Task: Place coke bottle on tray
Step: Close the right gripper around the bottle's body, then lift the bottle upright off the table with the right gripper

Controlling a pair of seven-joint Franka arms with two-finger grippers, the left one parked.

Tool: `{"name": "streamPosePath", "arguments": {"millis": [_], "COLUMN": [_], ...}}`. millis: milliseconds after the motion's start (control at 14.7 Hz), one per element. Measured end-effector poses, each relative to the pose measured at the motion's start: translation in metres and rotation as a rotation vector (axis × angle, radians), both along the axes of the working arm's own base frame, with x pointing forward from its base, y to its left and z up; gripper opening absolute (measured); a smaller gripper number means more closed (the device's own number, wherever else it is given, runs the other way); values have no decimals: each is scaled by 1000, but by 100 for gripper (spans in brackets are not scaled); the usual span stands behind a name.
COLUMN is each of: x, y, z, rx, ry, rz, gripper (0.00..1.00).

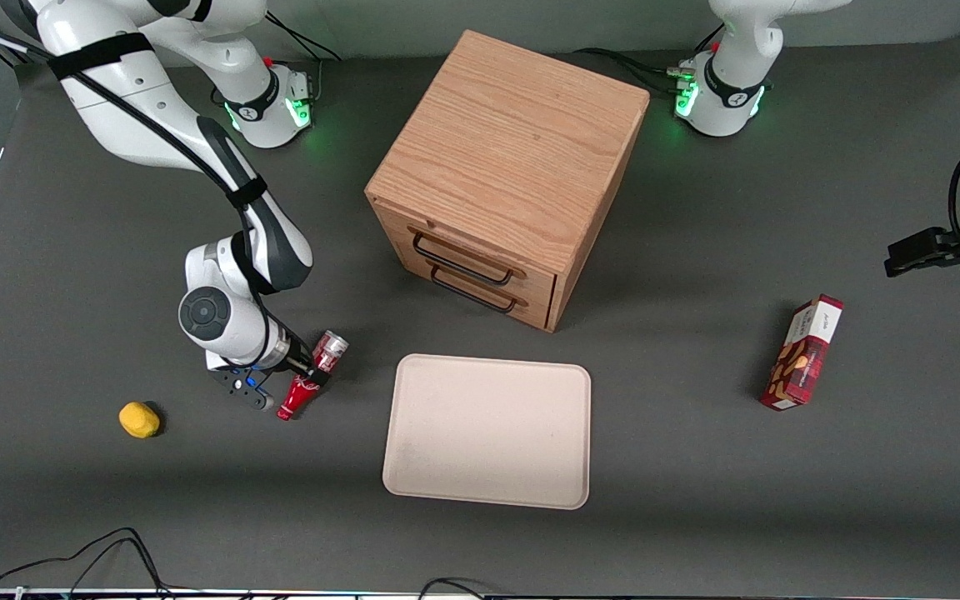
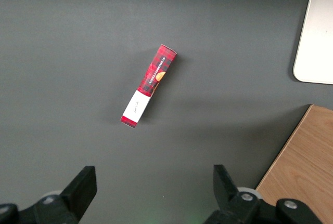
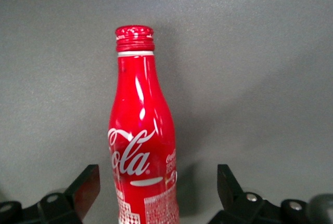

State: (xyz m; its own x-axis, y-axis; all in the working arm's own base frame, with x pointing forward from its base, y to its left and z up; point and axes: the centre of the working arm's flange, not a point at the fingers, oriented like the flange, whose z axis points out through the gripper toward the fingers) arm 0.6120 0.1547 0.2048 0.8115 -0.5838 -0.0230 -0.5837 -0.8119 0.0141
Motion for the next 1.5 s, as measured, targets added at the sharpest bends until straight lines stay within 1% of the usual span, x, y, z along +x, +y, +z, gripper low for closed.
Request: {"name": "streamPosePath", "arguments": {"millis": [273, 341, 409, 477, 545, 614, 750, 818, 1227, 1364, 1500], "x": [1, 1, 1, 1, 2, 2, 2, 2, 10, 15, 18], "y": [0, 0, 0, 1, 1, 1, 1, 1, 2, 1, -2], "z": [-9, -13, -17, -20, -22, -24, -24, -24, -9, 19, 71], "rx": [-3, -3, -3, -9, -19, -30, -41, -41, -42, -64, -94], "ry": [-14, -14, -18, -18, -20, -23, -27, -29, -44, -23, 10], "rz": [-12, -19, -27, -36, -44, -44, -47, -47, -48, -46, -18], "gripper": [100, 99, 96, 88, 88, 81, 60, 56, 56, 56, 56]}}
